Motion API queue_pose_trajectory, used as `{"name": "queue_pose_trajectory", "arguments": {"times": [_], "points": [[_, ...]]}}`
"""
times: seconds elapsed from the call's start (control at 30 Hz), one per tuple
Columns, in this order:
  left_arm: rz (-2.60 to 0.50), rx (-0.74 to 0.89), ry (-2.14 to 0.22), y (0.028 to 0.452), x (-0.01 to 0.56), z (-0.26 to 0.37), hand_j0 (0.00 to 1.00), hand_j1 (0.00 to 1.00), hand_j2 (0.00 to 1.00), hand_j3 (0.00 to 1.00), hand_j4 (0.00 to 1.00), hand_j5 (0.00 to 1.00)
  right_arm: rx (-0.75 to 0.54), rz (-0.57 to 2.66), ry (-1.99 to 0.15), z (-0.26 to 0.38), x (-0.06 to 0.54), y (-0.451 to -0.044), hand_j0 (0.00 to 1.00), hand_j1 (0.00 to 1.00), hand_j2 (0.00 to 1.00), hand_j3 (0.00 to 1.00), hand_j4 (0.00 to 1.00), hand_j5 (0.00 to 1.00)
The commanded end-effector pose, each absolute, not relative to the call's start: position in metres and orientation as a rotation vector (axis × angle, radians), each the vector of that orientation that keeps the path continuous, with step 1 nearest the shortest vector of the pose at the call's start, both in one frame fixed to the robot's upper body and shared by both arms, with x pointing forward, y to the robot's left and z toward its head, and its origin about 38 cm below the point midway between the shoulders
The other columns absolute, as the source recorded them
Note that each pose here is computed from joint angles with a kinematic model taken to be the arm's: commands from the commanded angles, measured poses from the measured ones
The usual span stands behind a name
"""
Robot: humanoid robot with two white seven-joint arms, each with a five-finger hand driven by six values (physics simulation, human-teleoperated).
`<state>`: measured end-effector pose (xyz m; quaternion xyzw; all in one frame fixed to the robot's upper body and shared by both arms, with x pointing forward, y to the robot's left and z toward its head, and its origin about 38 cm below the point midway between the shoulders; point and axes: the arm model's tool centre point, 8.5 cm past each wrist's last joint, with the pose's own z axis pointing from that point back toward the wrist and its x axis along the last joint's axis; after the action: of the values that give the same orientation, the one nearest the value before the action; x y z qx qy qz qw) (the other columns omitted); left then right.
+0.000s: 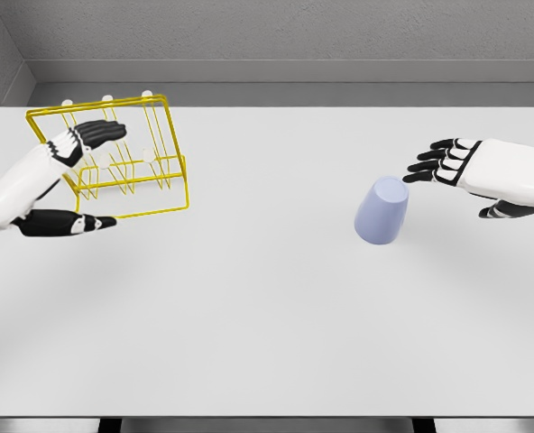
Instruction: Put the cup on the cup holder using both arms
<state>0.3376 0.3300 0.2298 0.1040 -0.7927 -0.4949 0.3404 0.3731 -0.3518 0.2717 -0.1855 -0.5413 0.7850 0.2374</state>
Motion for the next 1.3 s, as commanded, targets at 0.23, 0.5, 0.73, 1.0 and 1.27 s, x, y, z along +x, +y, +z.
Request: {"name": "queue_pose_trajectory", "arguments": {"times": [0.23,0.5,0.73,1.0,1.27], "points": [[-1.294,0.265,-2.054,0.330,0.335,0.227,1.00,1.00,1.00,1.00,1.00,1.00,-0.554,2.109,-1.563,0.285,0.379,-0.349,1.00,1.00,1.00,1.00,1.00,1.00],[-1.286,0.228,-2.086,0.317,0.330,0.228,1.00,1.00,1.00,1.00,1.00,1.00,-0.583,2.312,-1.310,0.265,0.413,-0.322,1.00,1.00,1.00,1.00,1.00,1.00],[-1.284,0.186,-2.070,0.310,0.327,0.216,1.00,1.00,1.00,1.00,1.00,1.00,-0.590,2.381,-1.285,0.259,0.424,-0.295,1.00,1.00,1.00,1.00,1.00,1.00],[-1.203,-0.157,-1.954,0.267,0.300,0.156,1.00,1.00,1.00,1.00,1.00,1.00,-0.539,2.423,-1.265,0.238,0.425,-0.278,1.00,1.00,1.00,1.00,1.00,1.00],[-1.029,-0.403,-1.912,0.253,0.311,0.164,1.00,1.00,1.00,1.00,1.00,1.00,-0.507,2.409,-1.248,0.220,0.435,-0.270,1.00,1.00,1.00,1.00,1.00,1.00]]}}
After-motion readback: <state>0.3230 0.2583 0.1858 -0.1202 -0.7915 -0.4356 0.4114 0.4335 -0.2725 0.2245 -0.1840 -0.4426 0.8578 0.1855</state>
